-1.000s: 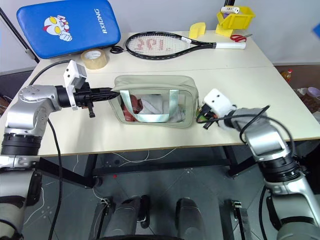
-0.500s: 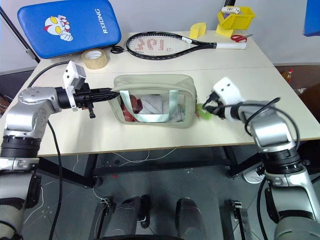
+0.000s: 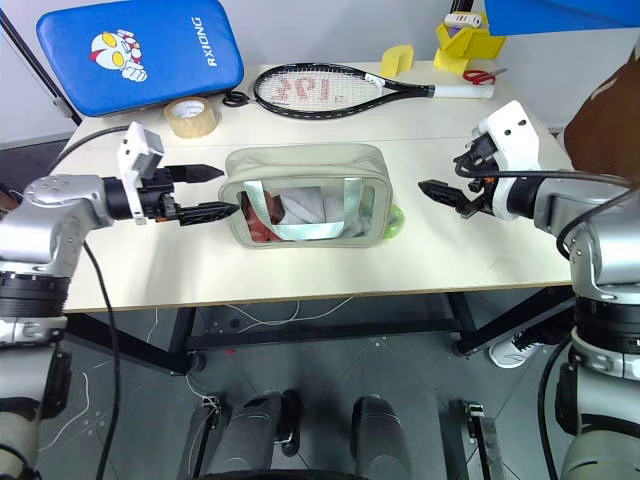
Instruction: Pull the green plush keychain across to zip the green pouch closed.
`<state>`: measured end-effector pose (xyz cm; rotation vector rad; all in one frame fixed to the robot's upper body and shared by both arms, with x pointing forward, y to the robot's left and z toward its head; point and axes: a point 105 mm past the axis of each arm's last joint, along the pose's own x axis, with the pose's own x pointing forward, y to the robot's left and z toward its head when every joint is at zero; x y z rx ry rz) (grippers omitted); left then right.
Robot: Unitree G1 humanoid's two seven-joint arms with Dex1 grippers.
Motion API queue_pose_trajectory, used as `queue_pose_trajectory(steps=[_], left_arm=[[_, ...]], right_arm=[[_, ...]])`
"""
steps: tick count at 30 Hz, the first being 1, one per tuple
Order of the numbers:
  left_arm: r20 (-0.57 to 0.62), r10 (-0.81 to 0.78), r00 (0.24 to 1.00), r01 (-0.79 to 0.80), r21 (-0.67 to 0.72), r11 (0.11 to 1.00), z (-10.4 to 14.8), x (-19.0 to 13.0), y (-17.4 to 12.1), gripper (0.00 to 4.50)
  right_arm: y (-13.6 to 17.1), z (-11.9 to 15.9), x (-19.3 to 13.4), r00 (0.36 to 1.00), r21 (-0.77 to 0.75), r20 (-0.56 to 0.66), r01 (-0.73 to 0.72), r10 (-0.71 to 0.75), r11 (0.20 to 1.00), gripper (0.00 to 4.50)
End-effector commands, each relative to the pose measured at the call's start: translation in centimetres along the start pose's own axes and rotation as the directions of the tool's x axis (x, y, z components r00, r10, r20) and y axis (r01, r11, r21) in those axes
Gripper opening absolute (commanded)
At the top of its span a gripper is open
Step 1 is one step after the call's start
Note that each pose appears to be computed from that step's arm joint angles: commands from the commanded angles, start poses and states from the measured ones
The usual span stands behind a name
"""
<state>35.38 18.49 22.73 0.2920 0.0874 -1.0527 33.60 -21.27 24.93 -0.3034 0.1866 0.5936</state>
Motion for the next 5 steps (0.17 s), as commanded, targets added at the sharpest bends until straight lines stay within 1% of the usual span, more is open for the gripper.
queue_pose_trajectory(steps=[1,5], left_arm=[[0.033,-0.061,0.998,0.059,0.066,0.996,2.3,-2.6,-0.5,4.46],[-0.015,-0.048,0.999,0.048,0.033,0.998,1.3,-3.8,-0.5,4.46]], right_arm=[[2.2,2.4,-1.8,0.988,-0.089,0.09,-0.118,0.126,0.989,4.07],[2.6,2.2,-2.3,0.984,-0.112,0.081,-0.151,0.16,0.982,4.07]])
